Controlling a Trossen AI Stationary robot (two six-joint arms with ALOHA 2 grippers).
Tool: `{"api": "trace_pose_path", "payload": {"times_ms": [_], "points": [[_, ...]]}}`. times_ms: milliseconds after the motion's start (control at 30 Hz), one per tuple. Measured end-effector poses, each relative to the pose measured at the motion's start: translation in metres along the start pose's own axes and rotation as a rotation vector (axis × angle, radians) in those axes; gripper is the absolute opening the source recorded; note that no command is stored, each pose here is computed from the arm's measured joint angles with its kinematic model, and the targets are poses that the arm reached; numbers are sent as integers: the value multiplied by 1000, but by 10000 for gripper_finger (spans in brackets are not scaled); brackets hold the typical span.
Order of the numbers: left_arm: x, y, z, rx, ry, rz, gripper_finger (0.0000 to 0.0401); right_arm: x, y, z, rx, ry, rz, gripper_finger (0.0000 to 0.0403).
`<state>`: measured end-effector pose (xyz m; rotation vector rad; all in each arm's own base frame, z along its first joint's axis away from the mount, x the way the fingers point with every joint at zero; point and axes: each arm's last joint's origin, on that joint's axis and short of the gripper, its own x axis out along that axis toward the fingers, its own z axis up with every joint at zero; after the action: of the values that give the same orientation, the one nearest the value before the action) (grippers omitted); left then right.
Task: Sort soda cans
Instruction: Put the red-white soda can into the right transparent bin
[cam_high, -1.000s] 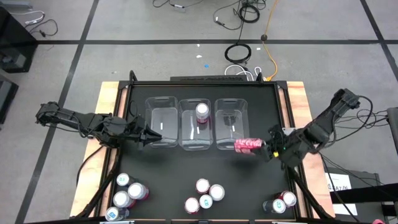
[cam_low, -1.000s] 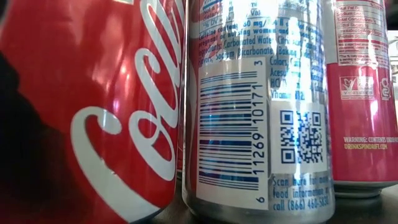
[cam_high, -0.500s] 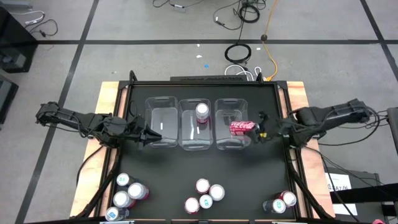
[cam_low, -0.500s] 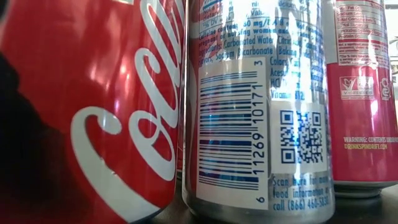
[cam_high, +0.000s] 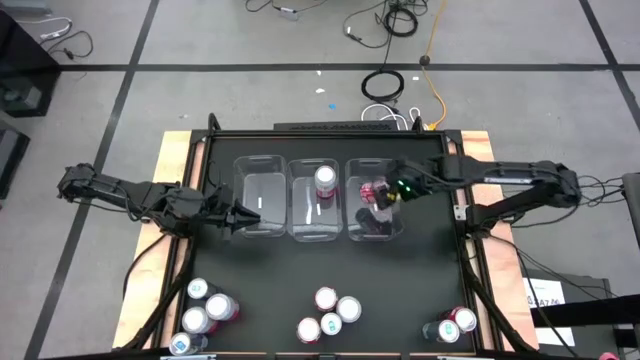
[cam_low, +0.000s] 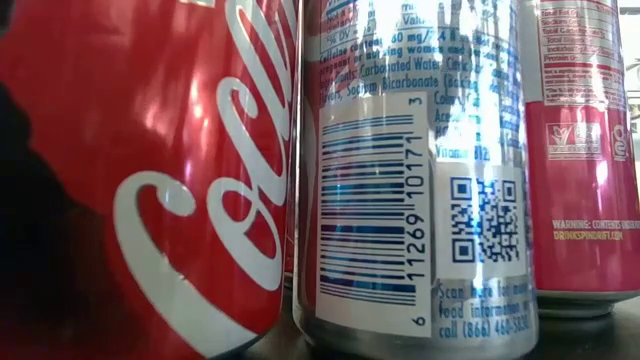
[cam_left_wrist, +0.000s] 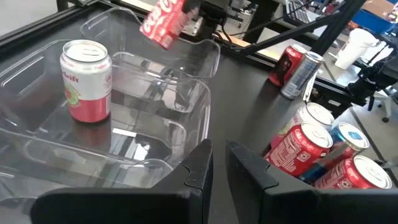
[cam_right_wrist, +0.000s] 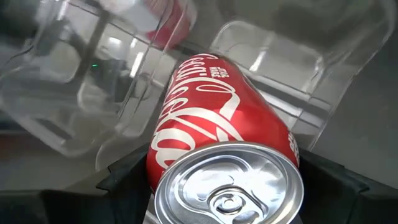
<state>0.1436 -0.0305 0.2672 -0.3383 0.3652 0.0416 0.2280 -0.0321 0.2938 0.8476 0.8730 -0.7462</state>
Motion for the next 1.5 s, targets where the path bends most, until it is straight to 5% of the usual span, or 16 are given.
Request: {"api": "trace_pose_path", "payload": {"times_ms": [333,1067,1500], "points": [[0,0,0,0,0,0,54,27,16,52,-18,226,-353,302],[0,0,0,0,0,1,54,97,-13,90,95,381,-408,302],[0,0,0,-1,0,0,54,102,-12,92,82,366,-413,342]]}}
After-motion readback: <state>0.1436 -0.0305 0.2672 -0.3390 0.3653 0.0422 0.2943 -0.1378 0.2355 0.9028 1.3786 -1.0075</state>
